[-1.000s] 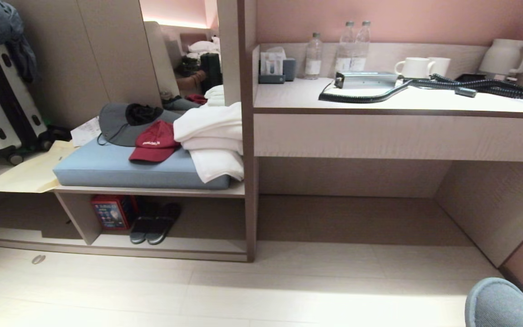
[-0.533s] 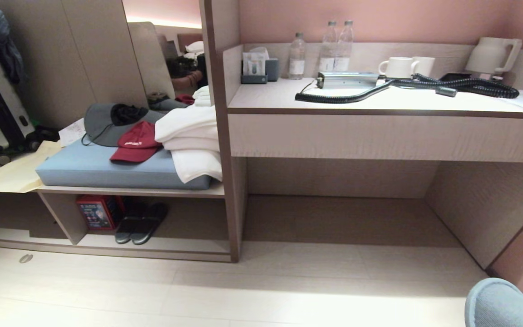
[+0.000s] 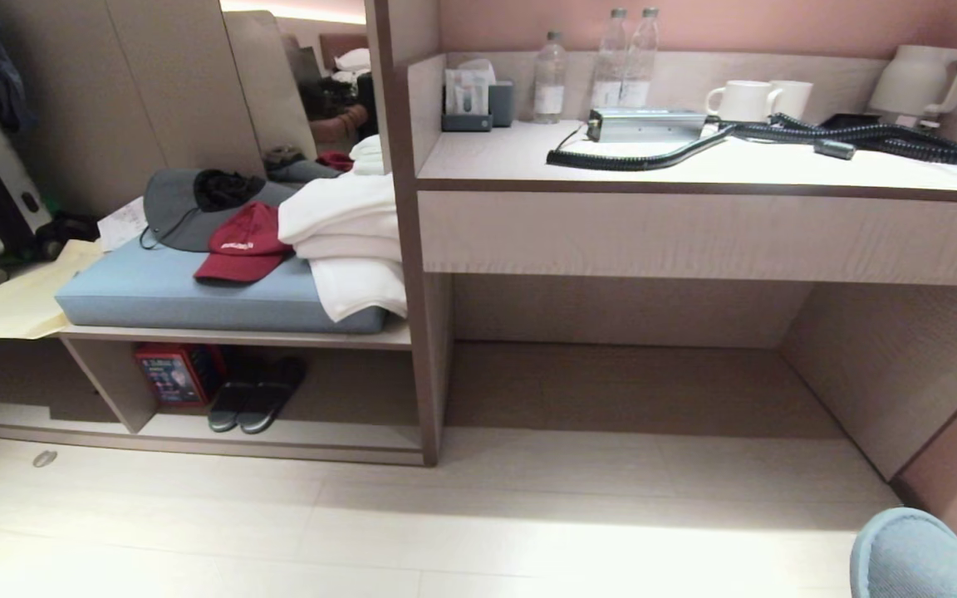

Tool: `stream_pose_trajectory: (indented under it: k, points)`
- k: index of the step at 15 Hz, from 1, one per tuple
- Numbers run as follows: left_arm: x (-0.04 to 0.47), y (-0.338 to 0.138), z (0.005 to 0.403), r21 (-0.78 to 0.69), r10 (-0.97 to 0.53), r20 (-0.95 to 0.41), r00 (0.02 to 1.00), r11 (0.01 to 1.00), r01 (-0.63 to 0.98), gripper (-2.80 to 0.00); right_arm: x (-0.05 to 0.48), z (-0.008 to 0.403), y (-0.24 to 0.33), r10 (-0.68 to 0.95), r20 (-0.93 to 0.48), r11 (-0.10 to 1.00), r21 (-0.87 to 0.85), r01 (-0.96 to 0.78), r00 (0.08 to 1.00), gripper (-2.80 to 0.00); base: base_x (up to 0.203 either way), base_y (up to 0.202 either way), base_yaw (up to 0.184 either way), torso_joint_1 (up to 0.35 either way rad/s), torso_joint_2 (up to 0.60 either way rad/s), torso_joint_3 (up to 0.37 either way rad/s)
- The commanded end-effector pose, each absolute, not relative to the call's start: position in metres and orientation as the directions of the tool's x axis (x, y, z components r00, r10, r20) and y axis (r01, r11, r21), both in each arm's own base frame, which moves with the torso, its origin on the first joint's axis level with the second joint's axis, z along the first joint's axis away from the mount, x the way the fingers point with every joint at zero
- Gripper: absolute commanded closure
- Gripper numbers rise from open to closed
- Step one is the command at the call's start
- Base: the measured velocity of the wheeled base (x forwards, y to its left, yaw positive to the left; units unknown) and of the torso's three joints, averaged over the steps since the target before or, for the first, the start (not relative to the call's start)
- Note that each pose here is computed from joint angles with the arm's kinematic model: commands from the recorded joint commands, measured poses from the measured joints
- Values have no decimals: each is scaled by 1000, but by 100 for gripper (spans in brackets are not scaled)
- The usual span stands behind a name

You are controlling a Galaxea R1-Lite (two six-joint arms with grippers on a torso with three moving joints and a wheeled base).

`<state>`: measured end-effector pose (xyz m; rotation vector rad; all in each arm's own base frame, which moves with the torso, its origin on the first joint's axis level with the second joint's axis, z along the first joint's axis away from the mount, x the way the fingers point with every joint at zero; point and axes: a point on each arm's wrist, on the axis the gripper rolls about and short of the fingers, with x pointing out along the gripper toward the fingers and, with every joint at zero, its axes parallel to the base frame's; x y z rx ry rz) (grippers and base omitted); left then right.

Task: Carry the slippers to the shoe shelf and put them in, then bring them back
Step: Place the slippers on the floor

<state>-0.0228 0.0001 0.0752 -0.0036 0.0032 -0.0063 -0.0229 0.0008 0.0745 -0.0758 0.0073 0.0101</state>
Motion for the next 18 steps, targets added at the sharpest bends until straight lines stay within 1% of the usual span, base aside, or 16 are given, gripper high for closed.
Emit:
stream_pose_trajectory:
  k: [1, 18]
  points:
    - [-23, 0, 75, -3, -6, -5, 1000, 1000, 6, 0, -23, 74, 1, 11, -7, 997, -76, -11, 1000, 0, 0, 0, 0, 5, -1, -191]
    - [-23, 0, 75, -3, -6, -6, 1000, 1000, 6, 0, -23, 75, 1, 3, -5, 997, -75, -3, 1000, 0, 0, 0, 0, 3, 2, -200]
